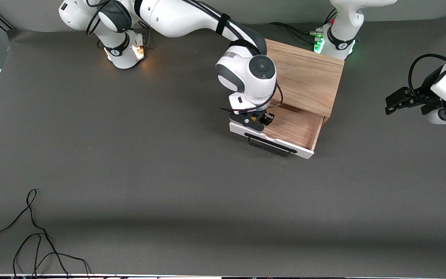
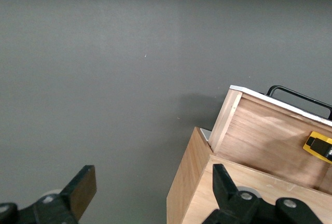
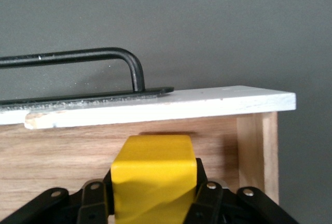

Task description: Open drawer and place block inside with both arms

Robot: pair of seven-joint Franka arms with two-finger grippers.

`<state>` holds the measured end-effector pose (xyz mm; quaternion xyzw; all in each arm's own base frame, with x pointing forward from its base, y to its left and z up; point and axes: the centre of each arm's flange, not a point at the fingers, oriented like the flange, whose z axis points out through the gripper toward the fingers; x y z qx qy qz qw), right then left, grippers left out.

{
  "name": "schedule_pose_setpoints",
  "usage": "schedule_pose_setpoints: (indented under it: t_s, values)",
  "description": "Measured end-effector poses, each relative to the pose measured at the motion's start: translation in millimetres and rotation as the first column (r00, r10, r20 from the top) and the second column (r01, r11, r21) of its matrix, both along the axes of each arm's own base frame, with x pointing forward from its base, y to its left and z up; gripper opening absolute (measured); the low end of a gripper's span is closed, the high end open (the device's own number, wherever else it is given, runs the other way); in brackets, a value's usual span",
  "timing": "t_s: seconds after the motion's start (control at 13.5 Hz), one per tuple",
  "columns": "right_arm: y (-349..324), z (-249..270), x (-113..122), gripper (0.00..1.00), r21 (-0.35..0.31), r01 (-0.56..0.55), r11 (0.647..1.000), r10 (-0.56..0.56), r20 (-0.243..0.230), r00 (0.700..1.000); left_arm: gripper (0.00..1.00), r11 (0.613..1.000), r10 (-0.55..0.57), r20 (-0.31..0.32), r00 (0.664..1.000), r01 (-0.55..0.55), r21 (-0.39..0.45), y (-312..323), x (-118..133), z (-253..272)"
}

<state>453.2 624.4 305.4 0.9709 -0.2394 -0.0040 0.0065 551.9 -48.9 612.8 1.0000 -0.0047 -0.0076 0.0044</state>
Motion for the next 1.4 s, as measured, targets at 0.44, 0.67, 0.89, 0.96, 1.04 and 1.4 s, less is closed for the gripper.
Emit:
schedule_pose_setpoints:
  t_s: [0.44, 0.67, 0.89, 0.96, 1.04, 1.4]
  values:
    - [2.5, 22.8, 0.3, 1.0, 0.013, 0.001, 1.0, -0.001, 0.002, 1.0, 1.0, 0.999, -0.035, -0.005, 0.999, 0.035, 0.031, -0.7, -0.7, -1.0]
    - [-9.2, 90.1, -1.0, 1.0, 0.02, 0.014, 1.0, -0.014, -0.016, 1.0, 1.0, 0.999, -0.034, -0.017, 0.999, 0.035, 0.033, 0.7, 0.0, -6.8]
    - [-61.0, 187.3, 14.5, 1.0, 0.021, 0.044, 0.999, -0.043, -0.016, 0.999, 1.0, 0.999, -0.031, -0.022, 0.999, 0.032, 0.034, 3.1, 0.6, -9.5]
    - [-86.4, 214.6, 24.4, 1.0, 0.018, 0.024, 1.0, -0.024, -0.019, 1.0, 1.0, 0.999, -0.029, -0.021, 0.999, 0.03, 0.034, 4.2, 0.7, -9.5]
    - [-112.0, 237.4, 34.0, 1.0, 0.015, -0.008, 1.0, 0.009, -0.023, 1.0, 1.0, 0.999, -0.028, -0.021, 0.999, 0.029, 0.034, 5.2, 0.8, -9.5]
    - [-270.2, 299.8, 86.7, 1.0, -0.001, -0.179, 0.984, 0.179, -0.08, 0.981, 1.0, 0.999, -0.026, -0.019, 0.999, 0.026, 0.034, 6.7, 1.1, -9.4]
